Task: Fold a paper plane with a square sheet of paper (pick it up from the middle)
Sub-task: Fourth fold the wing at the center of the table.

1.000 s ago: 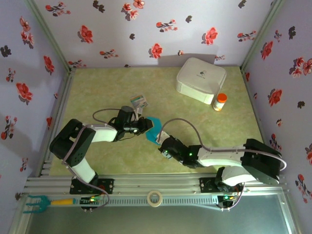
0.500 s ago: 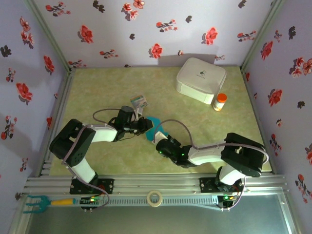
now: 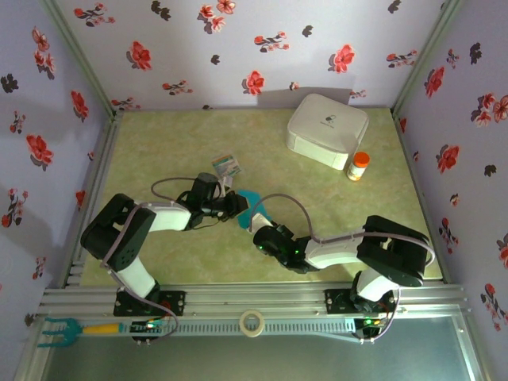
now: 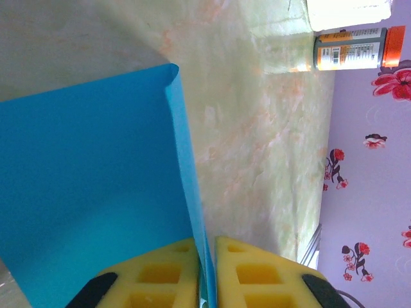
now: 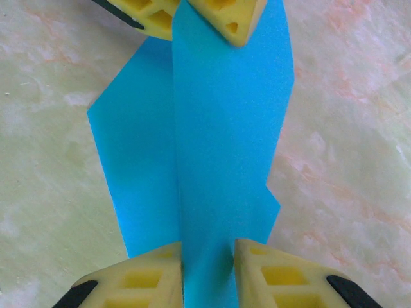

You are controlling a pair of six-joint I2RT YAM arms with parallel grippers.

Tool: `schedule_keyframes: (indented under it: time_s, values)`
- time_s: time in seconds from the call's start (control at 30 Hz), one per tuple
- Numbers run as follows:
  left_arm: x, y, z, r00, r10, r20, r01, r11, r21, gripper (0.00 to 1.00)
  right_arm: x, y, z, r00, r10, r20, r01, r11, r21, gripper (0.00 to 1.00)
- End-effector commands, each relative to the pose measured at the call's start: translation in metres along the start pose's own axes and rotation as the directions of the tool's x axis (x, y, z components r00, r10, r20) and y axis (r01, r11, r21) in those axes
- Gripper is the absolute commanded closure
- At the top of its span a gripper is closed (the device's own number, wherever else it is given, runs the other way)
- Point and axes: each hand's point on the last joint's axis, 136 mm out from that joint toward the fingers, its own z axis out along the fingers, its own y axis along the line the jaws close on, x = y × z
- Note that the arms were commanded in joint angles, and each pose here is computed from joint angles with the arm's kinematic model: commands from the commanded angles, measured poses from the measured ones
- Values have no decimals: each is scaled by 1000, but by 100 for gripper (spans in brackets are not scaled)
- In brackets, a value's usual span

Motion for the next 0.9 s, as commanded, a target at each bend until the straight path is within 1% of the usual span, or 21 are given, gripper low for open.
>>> schedule_keyframes:
  time_s: [0.0,0.37,0.57,0.7,0.87]
  values:
    - [-5,-7,0,1000,22,-3,-22,1000,16,89,-4,-5,1,999,46,18,-47,999,26,76]
    - [-5,-6,1,1000,22,-6,-22,1000,15,93,-2,-6,2,997,70,18,-71,997,29,80]
    - [-6,-8,0,1000,23,-2,-23,1000,20,92,-2,-8,2,996,85,20,-85,996,29,84]
    - [-7,-11,-2,1000,26,4,-26,999,24,87,-1,-8,3,995,95,18,-95,995,27,87]
    - [-12,-15,-11,998,47,44,-48,999,5,72,0,-5,5,988,153,22,-152,988,-12,89]
